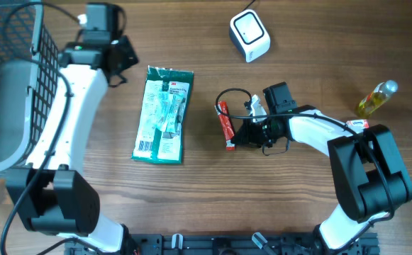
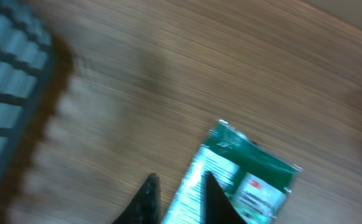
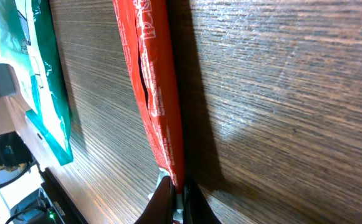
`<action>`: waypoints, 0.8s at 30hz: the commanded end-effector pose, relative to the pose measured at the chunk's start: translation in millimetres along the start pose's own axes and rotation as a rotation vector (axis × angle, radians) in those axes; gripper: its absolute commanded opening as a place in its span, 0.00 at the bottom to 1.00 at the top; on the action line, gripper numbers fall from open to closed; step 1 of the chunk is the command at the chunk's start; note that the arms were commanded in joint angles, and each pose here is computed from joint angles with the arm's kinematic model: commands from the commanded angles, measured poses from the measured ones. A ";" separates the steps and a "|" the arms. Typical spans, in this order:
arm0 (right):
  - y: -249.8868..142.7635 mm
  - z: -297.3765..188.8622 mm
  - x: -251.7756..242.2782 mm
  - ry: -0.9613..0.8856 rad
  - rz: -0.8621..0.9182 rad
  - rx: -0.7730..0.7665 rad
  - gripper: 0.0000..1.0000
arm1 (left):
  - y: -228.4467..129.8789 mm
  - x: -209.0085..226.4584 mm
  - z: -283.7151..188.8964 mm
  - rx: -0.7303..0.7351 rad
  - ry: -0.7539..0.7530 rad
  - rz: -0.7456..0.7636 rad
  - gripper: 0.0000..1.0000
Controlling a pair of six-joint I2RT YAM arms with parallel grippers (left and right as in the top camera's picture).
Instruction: Scan the item barcode
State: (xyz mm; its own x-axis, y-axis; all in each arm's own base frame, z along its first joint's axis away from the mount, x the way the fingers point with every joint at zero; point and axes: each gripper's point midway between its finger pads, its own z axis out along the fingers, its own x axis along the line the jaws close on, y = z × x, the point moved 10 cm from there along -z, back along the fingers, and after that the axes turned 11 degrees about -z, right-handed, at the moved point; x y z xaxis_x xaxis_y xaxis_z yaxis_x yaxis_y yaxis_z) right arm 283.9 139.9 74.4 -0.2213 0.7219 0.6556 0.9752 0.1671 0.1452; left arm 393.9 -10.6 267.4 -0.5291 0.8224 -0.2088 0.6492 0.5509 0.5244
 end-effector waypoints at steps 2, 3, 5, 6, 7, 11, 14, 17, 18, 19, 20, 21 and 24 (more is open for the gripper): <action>-1.9 0.7 1.4 0.005 -0.019 0.005 0.04 | 14.6 33.0 6.7 0.003 0.086 -0.053 1.00; -1.8 0.7 1.4 0.004 -0.019 0.005 0.04 | 14.9 36.4 6.9 0.009 0.095 -0.058 1.00; -1.8 0.7 1.4 0.004 -0.020 0.005 0.04 | 16.8 40.2 7.3 0.009 0.102 -0.067 1.00; -1.8 0.7 1.4 0.004 -0.019 0.005 0.04 | 16.9 40.4 7.4 0.009 0.103 -0.067 1.00; -1.8 0.7 1.4 0.005 -0.019 0.005 0.04 | 17.0 40.7 7.4 0.009 0.103 -0.068 1.00; -1.9 0.7 1.4 0.005 -0.018 0.005 0.04 | 17.1 40.7 7.4 0.009 0.103 -0.068 1.00; -2.1 0.7 1.3 0.004 -0.017 0.007 0.04 | 17.1 40.7 7.4 0.009 0.103 -0.068 1.00; -2.3 0.7 1.3 0.005 -0.015 0.008 0.04 | 17.1 40.6 7.4 0.009 0.103 -0.068 1.00; -2.3 0.7 1.3 0.004 -0.016 0.008 0.04 | 17.1 40.7 7.4 0.009 0.103 -0.068 1.00; -2.2 0.7 1.3 0.004 -0.016 0.008 0.04 | 17.1 40.7 7.4 0.009 0.103 -0.068 1.00; -2.3 0.7 1.3 0.004 -0.016 0.008 0.04 | 17.1 40.7 7.4 0.009 0.103 -0.068 1.00; -2.3 0.7 1.3 0.004 -0.016 0.008 0.04 | 17.1 40.6 7.4 0.009 0.103 -0.068 1.00; -2.3 0.7 1.3 0.004 -0.016 0.008 0.04 | 17.1 40.6 7.4 0.009 0.103 -0.068 1.00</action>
State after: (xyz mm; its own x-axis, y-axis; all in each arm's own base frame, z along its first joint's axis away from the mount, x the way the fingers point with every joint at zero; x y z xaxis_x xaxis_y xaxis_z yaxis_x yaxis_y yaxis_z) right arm 283.6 139.8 74.3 -0.2195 0.7224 0.6557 0.9756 0.1669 0.1427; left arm 387.2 31.9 264.0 -0.6242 0.7620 -0.1723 0.6094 0.6129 0.5030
